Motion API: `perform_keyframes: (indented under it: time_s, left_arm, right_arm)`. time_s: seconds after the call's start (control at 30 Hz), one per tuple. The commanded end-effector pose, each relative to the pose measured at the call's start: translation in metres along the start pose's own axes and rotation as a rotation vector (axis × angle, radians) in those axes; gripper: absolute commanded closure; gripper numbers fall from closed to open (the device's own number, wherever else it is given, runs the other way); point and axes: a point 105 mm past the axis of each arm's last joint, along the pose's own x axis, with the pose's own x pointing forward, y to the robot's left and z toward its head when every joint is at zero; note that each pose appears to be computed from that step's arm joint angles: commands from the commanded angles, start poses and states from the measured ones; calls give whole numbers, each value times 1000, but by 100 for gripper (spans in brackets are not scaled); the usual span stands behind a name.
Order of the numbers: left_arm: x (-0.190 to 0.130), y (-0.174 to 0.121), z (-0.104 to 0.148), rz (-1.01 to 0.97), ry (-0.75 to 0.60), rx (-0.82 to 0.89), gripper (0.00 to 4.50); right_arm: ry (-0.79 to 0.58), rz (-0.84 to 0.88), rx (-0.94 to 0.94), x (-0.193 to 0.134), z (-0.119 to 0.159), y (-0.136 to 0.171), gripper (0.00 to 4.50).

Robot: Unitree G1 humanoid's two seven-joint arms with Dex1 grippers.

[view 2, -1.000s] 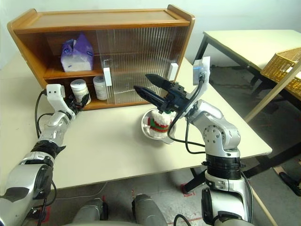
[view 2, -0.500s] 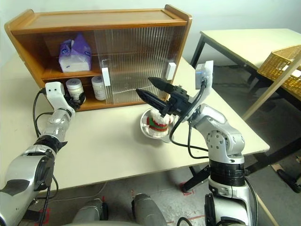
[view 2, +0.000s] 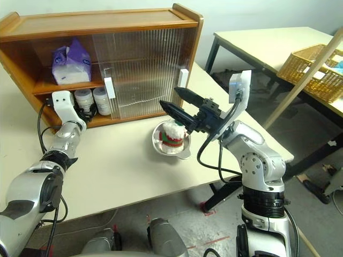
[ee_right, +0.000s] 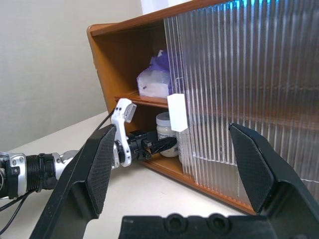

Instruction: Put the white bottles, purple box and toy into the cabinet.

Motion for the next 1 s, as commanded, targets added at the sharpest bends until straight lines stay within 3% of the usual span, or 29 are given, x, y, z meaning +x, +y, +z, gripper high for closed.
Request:
perform_keyframes:
  time_s: [0.03,0.5,0.53,0.6,1.0]
  left_arm:
    - [1,3,6,26,-17,8,142]
    - [-3,20,-3,91,13,50,142]
    - [-3,20,-3,91,16,48,65]
    - [-3,18,-5,85,20,44,4]
    - [-6,12,-6,44,-17,3,1]
  right_arm:
    - [2,17,-3,2,2,3,0]
    - [2,30,-4,6,3,1,0]
    - [2,31,-4,6,3,1,0]
    - [2,32,-4,6,3,1,0]
    - [0,54,4,11,2,1,0]
